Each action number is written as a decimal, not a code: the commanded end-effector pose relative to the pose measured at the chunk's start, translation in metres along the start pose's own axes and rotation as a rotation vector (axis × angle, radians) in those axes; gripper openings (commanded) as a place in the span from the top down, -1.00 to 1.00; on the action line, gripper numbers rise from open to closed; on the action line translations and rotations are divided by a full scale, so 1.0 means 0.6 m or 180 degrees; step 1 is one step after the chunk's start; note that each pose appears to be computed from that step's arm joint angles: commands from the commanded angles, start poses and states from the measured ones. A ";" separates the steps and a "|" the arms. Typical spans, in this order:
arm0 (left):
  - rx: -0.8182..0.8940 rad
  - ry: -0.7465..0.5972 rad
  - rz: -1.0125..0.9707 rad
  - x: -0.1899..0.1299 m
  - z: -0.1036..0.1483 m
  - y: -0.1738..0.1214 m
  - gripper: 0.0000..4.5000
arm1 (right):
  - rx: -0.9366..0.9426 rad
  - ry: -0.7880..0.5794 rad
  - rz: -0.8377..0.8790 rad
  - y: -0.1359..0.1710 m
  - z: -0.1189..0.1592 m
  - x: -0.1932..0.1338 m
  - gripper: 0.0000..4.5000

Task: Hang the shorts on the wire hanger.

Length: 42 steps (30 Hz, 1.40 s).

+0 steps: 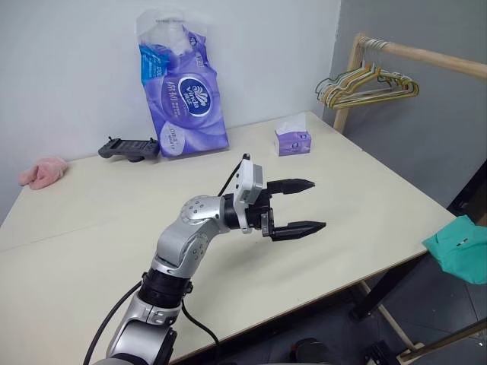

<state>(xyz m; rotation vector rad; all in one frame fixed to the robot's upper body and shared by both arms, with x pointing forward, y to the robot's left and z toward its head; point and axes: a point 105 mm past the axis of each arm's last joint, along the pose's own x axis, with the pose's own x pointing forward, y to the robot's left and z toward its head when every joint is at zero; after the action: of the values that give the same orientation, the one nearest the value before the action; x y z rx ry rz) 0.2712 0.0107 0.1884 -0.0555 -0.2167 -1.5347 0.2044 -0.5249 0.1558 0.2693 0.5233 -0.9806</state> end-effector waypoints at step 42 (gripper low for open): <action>0.0160 -0.0041 0.0099 -0.001 0.021 0.007 -1.00 | -0.0372 -0.0741 0.1872 0.350 -0.146 -0.298 -0.99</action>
<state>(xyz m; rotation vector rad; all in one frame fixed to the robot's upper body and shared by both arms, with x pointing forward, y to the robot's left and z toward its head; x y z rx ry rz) 0.2748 0.0105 0.1929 -0.0451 -0.2234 -1.5150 0.2716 -0.2527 0.1587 0.2105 0.3151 -0.4523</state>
